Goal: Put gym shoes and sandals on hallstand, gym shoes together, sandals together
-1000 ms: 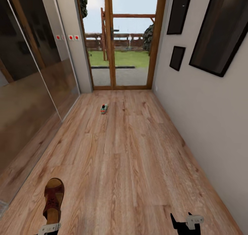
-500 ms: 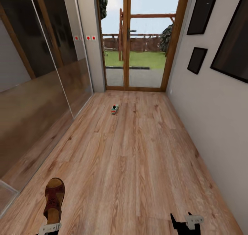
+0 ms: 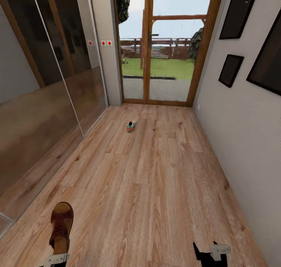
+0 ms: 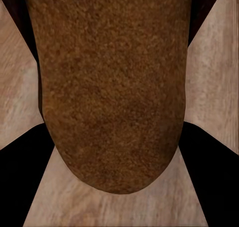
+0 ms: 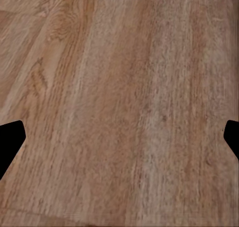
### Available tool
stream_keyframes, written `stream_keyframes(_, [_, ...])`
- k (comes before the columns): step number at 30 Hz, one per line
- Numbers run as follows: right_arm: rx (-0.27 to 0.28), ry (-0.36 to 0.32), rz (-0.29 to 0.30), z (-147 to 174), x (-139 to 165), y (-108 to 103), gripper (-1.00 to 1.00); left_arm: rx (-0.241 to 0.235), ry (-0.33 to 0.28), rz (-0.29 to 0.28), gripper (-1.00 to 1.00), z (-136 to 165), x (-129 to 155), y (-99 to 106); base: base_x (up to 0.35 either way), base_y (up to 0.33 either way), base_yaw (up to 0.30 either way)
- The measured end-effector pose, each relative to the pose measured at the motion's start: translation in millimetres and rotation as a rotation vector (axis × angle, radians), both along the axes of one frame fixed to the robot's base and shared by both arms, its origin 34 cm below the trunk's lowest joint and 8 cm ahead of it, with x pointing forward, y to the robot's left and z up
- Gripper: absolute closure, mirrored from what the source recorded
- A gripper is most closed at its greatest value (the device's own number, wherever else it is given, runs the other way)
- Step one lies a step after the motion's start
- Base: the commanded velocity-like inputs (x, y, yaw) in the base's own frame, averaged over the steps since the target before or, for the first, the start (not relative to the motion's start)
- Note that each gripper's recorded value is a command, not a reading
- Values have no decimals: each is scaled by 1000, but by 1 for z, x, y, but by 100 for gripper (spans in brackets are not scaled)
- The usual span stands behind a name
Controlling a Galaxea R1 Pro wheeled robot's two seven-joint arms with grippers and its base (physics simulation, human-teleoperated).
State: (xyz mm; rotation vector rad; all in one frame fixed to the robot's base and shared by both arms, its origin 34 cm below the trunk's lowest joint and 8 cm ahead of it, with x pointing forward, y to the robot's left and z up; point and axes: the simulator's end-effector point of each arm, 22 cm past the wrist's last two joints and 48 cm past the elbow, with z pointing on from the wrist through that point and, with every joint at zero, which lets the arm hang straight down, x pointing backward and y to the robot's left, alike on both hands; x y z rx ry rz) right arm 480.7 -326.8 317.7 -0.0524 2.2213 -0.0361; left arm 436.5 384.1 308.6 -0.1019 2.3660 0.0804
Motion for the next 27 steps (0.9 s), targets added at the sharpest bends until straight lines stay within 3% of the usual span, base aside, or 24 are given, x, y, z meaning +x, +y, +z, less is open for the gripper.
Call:
stream_keyframes(13, [1,0,1,0,0,1,-100,1,-1,11,100,0,-1,3,-32,-251,215])
stream_keyframes(27, [2,0,2,0,0,2,-100,19,0,36,100,1,-2,12,-17,-30,277])
